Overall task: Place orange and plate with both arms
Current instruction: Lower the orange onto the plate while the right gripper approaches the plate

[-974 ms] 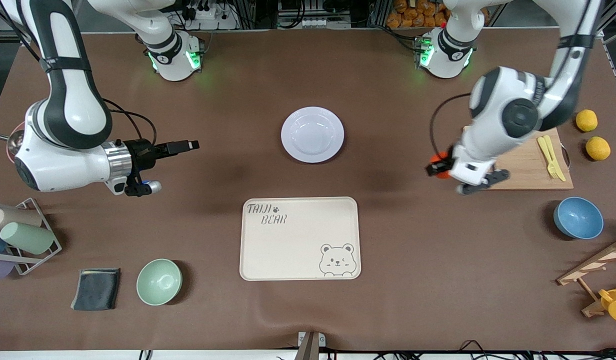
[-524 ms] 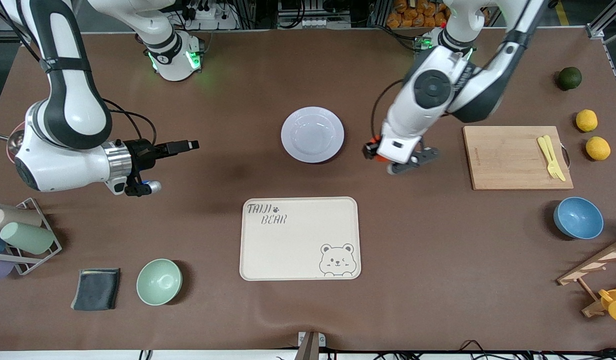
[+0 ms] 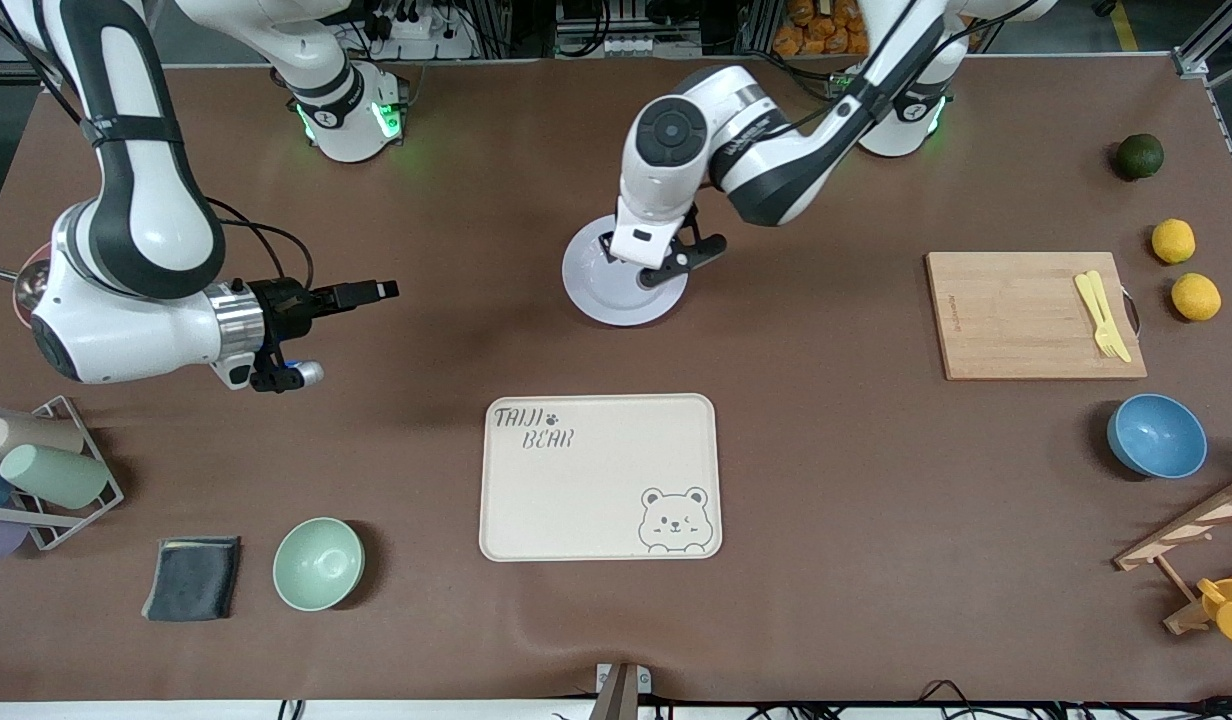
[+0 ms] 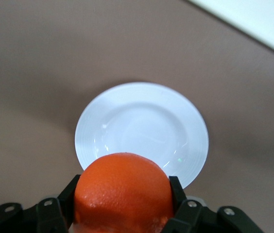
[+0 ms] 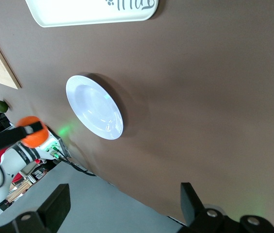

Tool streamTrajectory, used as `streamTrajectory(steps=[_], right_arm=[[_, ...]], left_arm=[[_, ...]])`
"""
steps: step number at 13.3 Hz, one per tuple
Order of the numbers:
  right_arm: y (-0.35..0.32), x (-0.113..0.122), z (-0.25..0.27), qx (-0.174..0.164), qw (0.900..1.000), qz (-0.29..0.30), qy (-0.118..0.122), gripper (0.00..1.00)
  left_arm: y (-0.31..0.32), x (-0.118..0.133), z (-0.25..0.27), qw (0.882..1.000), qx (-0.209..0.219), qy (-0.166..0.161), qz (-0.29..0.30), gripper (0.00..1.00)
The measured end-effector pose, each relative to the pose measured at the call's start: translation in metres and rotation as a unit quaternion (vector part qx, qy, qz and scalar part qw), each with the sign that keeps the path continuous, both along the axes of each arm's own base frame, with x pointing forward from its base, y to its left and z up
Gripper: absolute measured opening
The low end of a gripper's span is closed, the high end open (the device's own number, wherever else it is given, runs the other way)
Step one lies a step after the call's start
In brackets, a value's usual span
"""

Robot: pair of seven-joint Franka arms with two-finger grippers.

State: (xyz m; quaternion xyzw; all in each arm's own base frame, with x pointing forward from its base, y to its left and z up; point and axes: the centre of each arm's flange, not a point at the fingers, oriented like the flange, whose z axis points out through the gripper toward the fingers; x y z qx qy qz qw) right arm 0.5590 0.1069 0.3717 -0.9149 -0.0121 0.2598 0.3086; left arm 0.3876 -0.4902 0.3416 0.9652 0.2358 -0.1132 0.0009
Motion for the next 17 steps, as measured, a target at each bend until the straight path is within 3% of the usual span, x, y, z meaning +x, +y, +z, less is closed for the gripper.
streamTrajectory(steps=[4, 9, 14, 17], right_arm=[[0.001, -0.011, -0.018, -0.001, 1.000, 0.001, 0.018, 1.00], [0.002, -0.035, -0.056, 0.021, 1.000, -0.006, 0.017, 1.00], [0.038, -0.075, -0.069, 0.008, 1.000, -0.004, -0.014, 1.00], [0.040, -0.085, -0.076, 0.002, 1.000, -0.005, -0.013, 1.00]], left_arm=[[-0.004, -0.015, -0.044, 0.999, 0.024, 0.030, 0.006, 0.74], [-0.016, -0.029, -0.095, 0.999, 0.013, 0.034, 0.022, 0.74], [-0.014, -0.046, -0.147, 0.999, 0.027, 0.031, 0.015, 0.74], [-0.016, -0.044, -0.153, 0.999, 0.014, 0.026, 0.023, 0.74]])
